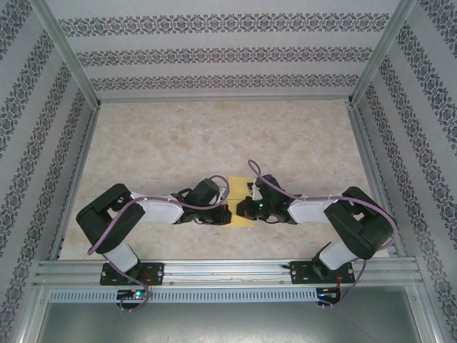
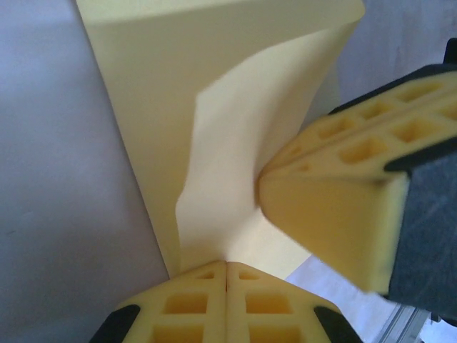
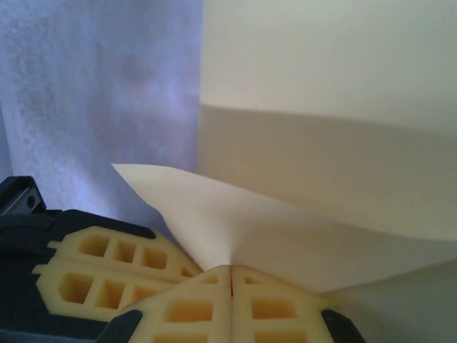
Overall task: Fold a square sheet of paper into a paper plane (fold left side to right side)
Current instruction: Fold the triangle a second time at the center of the table.
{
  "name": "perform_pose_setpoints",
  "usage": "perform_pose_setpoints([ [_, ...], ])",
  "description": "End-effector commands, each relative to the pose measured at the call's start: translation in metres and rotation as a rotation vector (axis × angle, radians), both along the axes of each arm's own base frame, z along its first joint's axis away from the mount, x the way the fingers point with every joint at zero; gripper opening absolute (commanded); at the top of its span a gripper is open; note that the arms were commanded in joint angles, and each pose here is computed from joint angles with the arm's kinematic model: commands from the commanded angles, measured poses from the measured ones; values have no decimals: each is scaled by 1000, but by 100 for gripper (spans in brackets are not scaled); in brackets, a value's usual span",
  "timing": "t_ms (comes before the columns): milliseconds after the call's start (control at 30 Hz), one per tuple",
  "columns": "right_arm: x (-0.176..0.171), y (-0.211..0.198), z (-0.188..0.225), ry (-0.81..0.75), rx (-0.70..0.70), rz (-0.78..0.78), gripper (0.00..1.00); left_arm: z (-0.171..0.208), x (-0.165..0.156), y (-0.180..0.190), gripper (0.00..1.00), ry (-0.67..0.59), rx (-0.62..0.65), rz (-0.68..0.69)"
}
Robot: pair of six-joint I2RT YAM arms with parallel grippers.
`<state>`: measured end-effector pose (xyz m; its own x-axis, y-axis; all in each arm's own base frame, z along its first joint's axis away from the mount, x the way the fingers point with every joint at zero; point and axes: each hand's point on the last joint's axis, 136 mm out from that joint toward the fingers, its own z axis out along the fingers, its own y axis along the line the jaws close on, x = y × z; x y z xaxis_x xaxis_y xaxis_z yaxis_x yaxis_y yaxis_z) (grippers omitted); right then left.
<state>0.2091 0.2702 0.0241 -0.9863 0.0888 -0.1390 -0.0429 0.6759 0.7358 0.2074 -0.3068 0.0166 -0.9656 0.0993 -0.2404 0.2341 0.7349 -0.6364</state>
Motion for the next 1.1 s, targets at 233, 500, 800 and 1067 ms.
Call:
perform_pose_setpoints([
  [233,11,4,-8,-24,-27,-10,0,-34,-16,31,0,51,179,24],
  [500,15,-14,-22,-10,-77,-27,0,-48,-23,43,0,97,242,44],
  [800,32,-33,-22,-7,-65,-67,0,-51,-23,43,0,109,211,86],
  [1067,56,-56,-20,-4,-39,-125,0,-51,-26,41,0,118,203,74],
])
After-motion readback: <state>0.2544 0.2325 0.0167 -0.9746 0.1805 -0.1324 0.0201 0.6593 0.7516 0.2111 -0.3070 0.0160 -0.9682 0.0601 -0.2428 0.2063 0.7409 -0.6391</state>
